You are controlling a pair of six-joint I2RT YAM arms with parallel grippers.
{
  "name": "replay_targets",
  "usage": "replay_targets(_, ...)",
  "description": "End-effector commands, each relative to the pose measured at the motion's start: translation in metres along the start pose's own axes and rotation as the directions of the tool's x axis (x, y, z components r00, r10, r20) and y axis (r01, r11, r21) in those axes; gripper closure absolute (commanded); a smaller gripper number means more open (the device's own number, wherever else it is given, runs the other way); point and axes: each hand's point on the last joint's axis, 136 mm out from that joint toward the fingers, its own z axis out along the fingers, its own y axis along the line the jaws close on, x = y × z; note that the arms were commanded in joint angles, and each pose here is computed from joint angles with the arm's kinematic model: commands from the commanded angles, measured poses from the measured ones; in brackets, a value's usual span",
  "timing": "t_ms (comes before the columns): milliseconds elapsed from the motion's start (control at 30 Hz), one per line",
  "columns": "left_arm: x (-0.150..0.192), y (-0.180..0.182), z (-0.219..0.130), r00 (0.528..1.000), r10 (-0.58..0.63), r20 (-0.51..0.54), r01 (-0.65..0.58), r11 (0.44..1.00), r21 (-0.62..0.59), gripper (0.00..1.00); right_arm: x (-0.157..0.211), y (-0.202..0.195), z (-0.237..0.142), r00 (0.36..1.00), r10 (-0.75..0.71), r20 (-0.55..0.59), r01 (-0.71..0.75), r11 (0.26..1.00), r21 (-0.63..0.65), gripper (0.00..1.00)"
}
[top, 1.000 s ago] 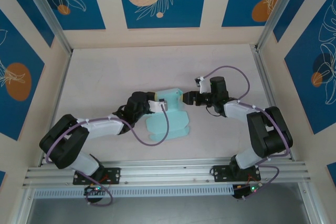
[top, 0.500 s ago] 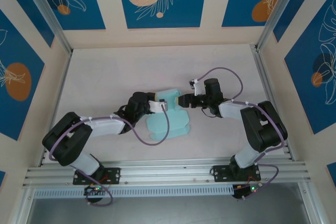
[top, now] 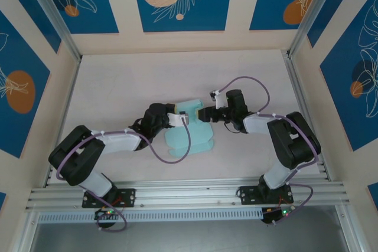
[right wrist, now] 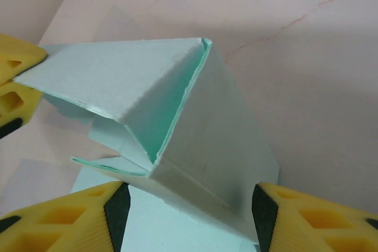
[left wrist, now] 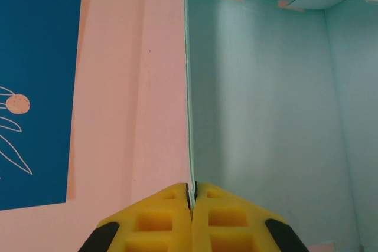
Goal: Fold the paper box
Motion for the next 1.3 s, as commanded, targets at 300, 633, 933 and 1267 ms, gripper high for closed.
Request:
replay_targets(300,-0.009,-0.01,0.002,0.998,-0.001,0.065,-0.002,0.999,0.048,1.0,-0.015,-0.015,0.016,0.99,-0.121,0.066,0.107,0.977,0.182,0.45)
replay_targets(633,-0.012,-0.012,0.0,0.997,-0.02,0.078,0.015,0.998,0.057,1.0,-0.019,-0.023,0.019,0.986,-0.145,0.085,0.119,0.961,0.25,0.68)
replay_targets(933,-0.021,0.046,-0.023,0.947,-0.308,0.085,0.313,0.949,-0.041,0.45,-0.017,-0.031,0.012,0.97,-0.223,0.094,0.169,0.902,0.396,0.88)
replay_targets(1267,-0.009,0.11,-0.115,0.31,-0.933,0.182,0.951,0.304,-0.059,0.0,-0.022,-0.021,0.0,0.954,-0.296,0.05,0.229,0.823,0.52,0.92)
